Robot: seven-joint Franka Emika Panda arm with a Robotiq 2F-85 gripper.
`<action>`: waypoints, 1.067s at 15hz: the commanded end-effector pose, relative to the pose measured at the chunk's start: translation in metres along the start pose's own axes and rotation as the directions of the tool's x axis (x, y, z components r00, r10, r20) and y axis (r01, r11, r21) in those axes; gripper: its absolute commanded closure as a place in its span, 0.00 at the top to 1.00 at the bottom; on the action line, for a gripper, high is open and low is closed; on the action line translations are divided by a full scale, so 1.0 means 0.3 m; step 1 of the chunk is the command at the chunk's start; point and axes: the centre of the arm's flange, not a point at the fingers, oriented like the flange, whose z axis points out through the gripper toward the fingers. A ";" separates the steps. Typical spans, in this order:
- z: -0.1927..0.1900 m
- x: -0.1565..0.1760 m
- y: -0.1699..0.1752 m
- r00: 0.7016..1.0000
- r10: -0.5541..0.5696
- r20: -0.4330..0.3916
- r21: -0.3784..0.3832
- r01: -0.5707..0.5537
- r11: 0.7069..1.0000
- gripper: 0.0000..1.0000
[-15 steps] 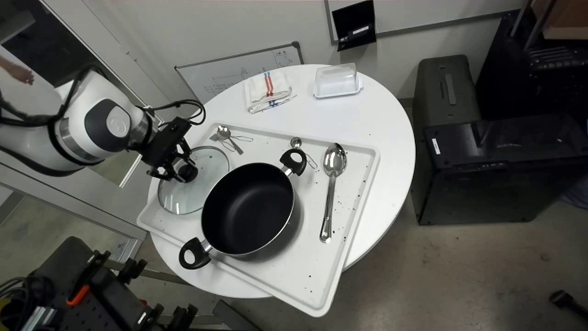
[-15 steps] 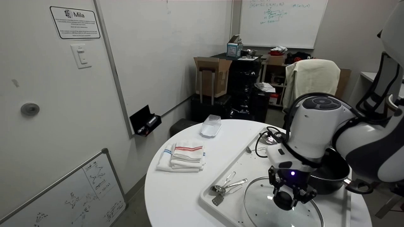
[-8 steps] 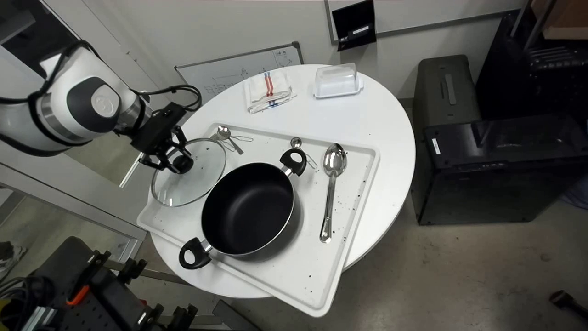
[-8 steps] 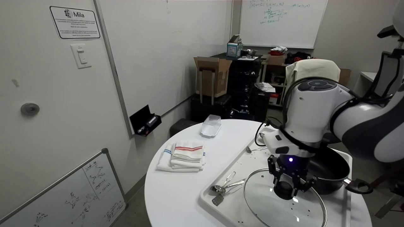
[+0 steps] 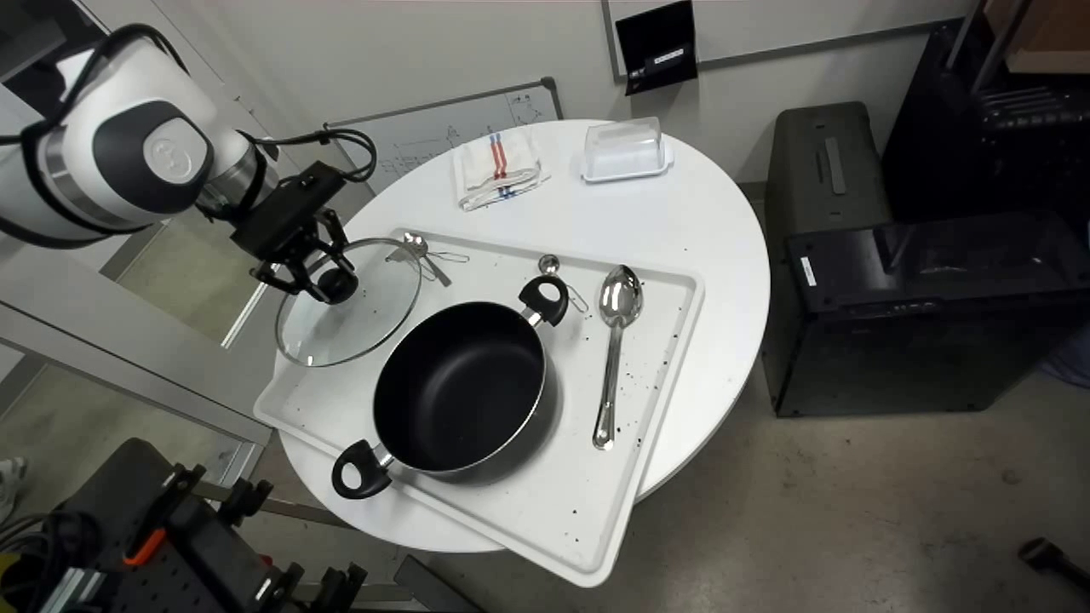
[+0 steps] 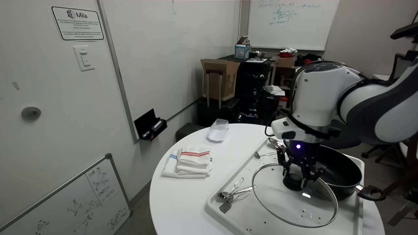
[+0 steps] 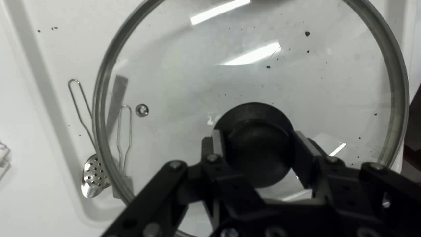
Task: Put the glass lid on the black pot.
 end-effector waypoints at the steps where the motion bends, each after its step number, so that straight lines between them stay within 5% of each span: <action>1: -0.085 -0.080 0.025 1.000 0.029 0.009 0.010 -0.029 1.000 0.25; 16: -0.073 -0.490 0.100 0.971 0.236 0.028 -0.028 -0.236 0.971 0.25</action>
